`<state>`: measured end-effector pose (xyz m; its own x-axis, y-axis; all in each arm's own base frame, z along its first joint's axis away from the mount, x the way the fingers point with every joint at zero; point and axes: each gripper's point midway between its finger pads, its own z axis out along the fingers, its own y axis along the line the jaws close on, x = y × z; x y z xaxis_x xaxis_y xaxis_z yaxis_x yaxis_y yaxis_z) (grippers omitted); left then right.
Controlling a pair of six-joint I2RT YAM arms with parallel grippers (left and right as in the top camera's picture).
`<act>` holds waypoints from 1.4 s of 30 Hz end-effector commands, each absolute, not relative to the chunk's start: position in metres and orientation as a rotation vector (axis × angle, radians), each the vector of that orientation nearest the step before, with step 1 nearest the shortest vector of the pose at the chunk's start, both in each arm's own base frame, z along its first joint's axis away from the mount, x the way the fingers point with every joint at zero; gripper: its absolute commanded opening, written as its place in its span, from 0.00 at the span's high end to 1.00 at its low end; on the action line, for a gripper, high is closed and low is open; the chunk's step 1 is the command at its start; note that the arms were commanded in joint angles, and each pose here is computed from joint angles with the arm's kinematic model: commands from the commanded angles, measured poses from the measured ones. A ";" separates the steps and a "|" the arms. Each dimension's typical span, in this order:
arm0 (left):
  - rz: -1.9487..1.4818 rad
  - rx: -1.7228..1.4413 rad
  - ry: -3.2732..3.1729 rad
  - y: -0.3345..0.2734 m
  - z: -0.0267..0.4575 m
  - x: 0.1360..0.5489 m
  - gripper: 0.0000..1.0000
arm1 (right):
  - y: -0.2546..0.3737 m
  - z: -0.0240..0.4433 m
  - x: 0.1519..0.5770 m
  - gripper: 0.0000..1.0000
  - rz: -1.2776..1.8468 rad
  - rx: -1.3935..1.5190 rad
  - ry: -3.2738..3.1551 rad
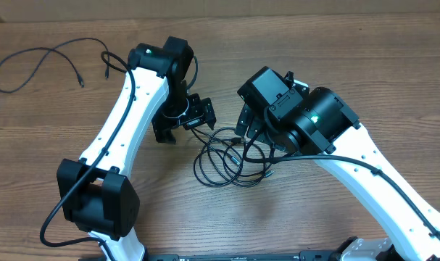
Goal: Untangle cables
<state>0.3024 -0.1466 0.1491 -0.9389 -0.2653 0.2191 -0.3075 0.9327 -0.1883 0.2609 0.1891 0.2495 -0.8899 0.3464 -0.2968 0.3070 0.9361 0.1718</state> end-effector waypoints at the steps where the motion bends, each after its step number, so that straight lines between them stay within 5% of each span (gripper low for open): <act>1: 0.329 0.453 -2.841 -0.150 0.138 0.295 0.02 | 0.189 0.249 0.261 0.00 0.169 0.472 2.766; 42: 0.393 0.429 -2.807 -0.161 0.133 0.290 0.17 | 0.189 0.249 0.261 0.00 0.169 0.472 2.766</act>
